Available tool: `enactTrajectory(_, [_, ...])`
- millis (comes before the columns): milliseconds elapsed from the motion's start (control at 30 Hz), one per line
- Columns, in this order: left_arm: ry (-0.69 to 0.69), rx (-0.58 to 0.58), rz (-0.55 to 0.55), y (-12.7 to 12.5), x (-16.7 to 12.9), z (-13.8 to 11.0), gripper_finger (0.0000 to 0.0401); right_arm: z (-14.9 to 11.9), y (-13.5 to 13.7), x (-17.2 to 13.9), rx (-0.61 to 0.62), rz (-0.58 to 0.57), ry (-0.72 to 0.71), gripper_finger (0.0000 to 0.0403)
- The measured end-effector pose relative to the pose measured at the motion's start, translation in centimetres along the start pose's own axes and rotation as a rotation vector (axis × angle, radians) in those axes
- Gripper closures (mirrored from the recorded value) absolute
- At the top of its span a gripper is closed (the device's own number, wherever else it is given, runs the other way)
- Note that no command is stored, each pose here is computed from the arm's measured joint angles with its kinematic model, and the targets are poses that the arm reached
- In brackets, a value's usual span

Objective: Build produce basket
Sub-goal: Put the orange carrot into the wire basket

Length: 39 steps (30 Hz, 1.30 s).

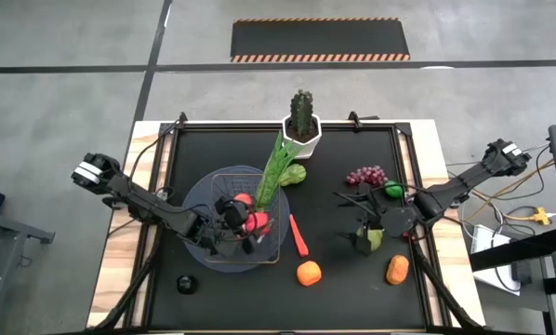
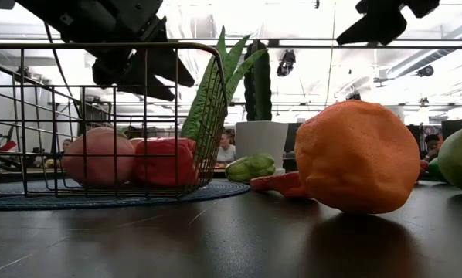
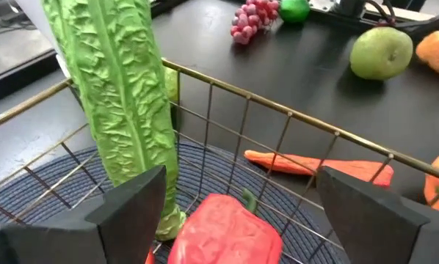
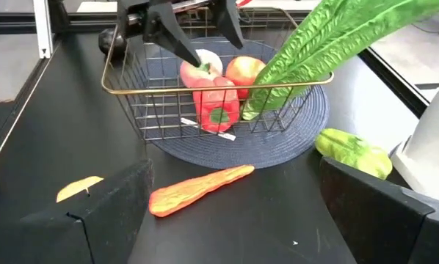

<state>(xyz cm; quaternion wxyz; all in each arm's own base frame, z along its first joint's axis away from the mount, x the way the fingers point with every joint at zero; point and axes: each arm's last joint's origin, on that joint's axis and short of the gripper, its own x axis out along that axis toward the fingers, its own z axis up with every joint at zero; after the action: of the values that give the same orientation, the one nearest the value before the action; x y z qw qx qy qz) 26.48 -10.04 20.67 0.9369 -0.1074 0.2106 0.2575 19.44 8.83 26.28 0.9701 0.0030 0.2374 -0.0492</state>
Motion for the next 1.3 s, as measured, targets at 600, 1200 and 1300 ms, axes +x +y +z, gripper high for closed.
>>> enactTrajectory(600, [0.006,0.018,-0.018,-0.1,0.1,0.1,0.0068,-1.7,-0.2,0.8,-0.005,-0.048,-0.024,0.0033])
enactTrajectory(1200, [-0.095,0.209,-0.072,-1.1,-1.2,3.5,0.0068,-1.5,-2.0,1.6,0.140,-0.162,-0.038,0.0033])
enactTrajectory(1300, [-0.116,0.275,-0.076,-1.1,-1.6,4.3,0.0068,-1.6,-3.3,2.2,0.246,-0.164,0.004,0.0036])
